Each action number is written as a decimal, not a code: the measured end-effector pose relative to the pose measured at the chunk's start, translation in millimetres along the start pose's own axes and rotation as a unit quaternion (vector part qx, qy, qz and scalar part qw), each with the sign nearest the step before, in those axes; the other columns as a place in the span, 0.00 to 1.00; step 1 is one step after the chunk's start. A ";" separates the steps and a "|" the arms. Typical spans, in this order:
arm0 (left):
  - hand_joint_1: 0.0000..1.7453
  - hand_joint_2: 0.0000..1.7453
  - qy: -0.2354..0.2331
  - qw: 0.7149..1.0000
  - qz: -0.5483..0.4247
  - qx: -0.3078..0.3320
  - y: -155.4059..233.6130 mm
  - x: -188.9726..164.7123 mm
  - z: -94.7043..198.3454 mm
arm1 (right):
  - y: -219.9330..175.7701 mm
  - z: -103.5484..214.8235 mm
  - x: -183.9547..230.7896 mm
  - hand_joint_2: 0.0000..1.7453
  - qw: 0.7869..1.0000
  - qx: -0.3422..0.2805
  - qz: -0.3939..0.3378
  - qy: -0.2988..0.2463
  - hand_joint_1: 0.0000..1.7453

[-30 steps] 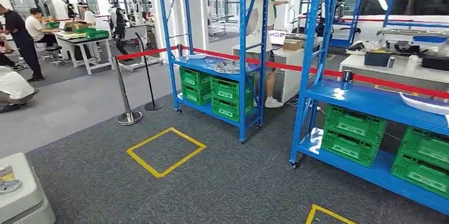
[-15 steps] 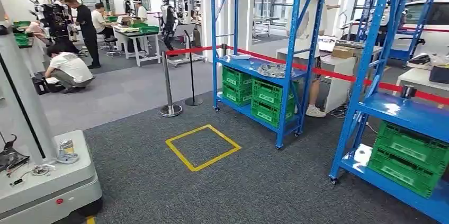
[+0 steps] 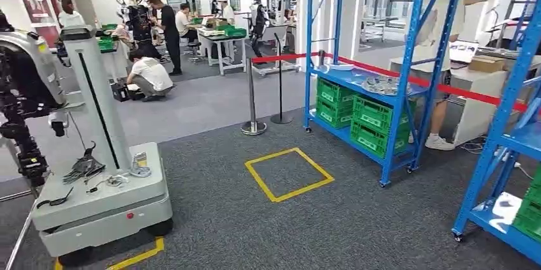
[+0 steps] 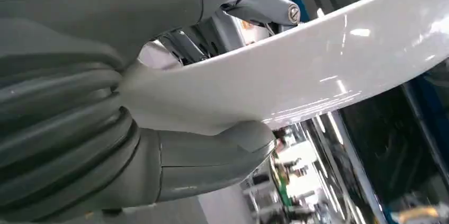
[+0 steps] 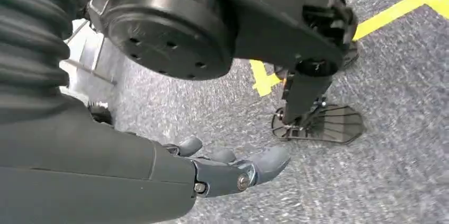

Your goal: Take the parts from the cabinet and place them on the table.

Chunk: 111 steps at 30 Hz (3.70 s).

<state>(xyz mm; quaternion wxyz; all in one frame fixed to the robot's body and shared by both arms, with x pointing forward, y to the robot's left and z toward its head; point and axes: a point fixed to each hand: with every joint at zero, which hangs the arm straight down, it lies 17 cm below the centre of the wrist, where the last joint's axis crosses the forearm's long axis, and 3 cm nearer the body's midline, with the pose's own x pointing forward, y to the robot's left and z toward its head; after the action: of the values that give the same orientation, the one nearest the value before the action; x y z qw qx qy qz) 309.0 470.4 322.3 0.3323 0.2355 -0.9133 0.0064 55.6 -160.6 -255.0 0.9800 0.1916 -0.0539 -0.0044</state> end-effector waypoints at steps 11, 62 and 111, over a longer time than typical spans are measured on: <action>1.00 1.00 0.001 1.000 0.006 0.007 4.8 -4.9 -5.1 | 1.0 -0.1 -3.4 1.00 1.000 0.001 -0.006 0.008 0.00; 1.00 1.00 0.002 0.999 0.009 0.036 3.4 -4.5 -8.2 | 7.7 -1.4 2.9 1.00 1.000 0.006 -0.029 -0.007 0.00; 1.00 1.00 0.020 0.999 0.039 0.032 -12.3 -15.4 -10.6 | 6.8 -1.3 3.4 1.00 0.999 0.005 -0.039 -0.012 0.00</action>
<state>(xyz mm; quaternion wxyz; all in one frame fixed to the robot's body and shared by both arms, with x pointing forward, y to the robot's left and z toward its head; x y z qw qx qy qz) 331.1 467.8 319.4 0.3422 0.2099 -0.9144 0.0528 59.1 -153.8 -253.3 0.9774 0.1981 -0.0580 -0.0449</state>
